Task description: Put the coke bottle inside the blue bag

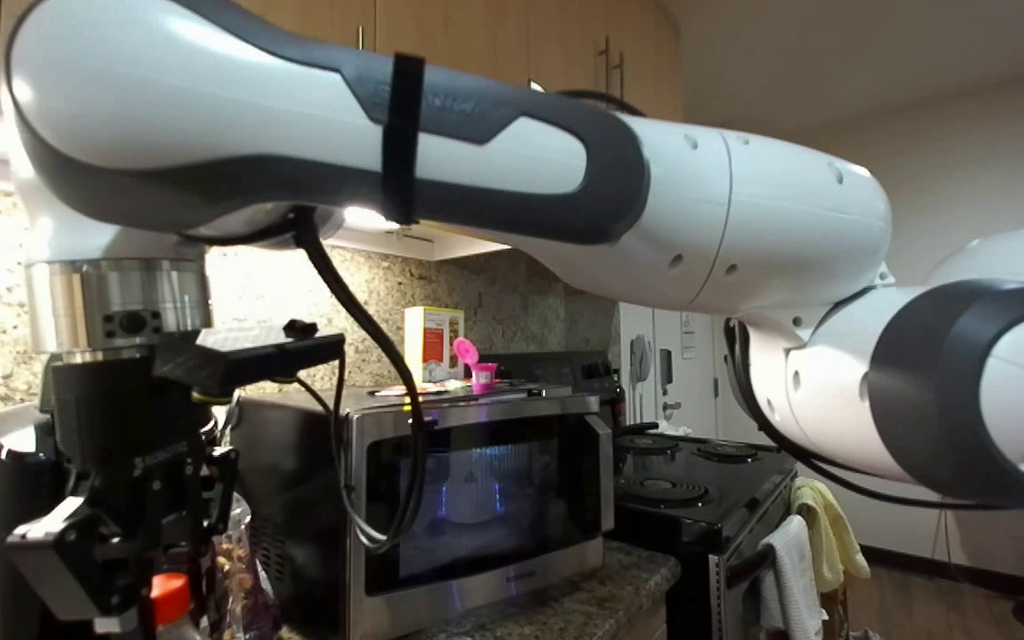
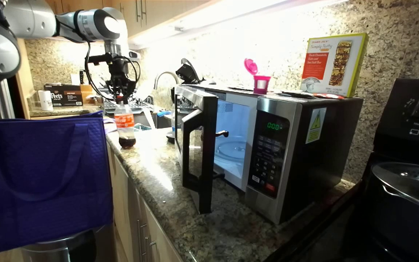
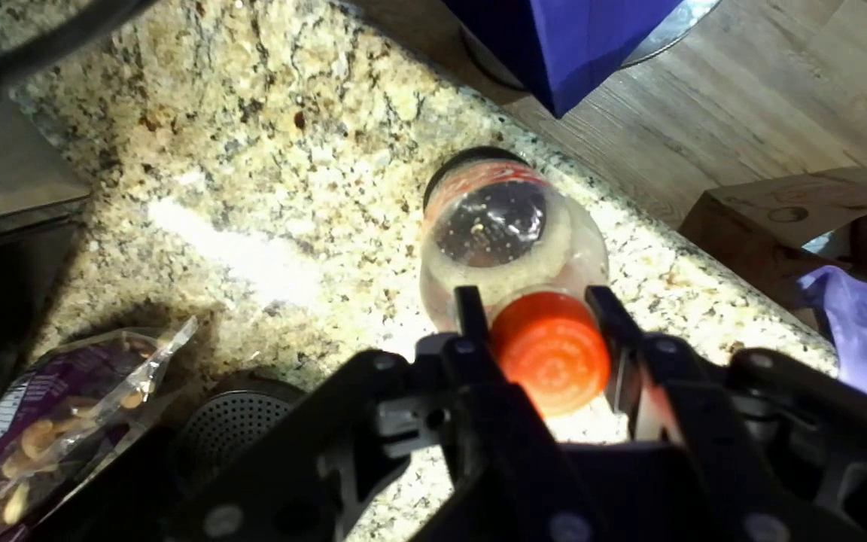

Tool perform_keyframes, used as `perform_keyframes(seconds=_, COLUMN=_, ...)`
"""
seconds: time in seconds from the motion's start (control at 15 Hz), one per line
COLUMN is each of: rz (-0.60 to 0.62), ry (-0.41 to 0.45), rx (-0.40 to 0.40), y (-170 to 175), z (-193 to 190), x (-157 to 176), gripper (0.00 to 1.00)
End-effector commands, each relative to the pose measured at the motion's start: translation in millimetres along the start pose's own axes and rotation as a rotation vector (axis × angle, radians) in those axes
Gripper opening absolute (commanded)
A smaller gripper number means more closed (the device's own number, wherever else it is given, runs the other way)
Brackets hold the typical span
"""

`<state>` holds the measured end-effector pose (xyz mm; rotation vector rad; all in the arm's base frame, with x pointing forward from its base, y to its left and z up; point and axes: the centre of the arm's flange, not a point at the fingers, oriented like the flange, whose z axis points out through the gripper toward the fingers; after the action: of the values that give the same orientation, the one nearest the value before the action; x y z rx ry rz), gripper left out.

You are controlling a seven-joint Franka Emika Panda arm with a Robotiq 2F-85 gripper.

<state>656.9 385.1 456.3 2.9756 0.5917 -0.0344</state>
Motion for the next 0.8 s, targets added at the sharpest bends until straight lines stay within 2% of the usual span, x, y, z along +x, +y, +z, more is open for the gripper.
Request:
perform_keyframes(seconds=0.0, rz=-0.121, ry=0.036, rx=0.001, y=2, z=-16, x=59, gripper=0.16)
perform_keyframes(seconds=0.2, rz=-0.172, ry=0.061, rx=0.003, y=4, z=-17, x=60, gripper=0.16)
perform_keyframes(seconds=0.47, rz=-0.152, ry=0.049, rx=0.015, y=12, z=-14, x=50, gripper=0.15)
perform_keyframes(seconds=0.53, rz=-0.122, ry=0.036, rx=0.026, y=15, z=-14, x=48, gripper=0.62)
perform_keyframes(seconds=0.6, rz=-0.104, ry=0.026, rx=0.021, y=18, z=-13, x=45, gripper=0.62)
perform_keyframes(seconds=0.73, rz=-0.040, ry=0.000, rx=0.030, y=26, z=-13, x=38, gripper=0.74)
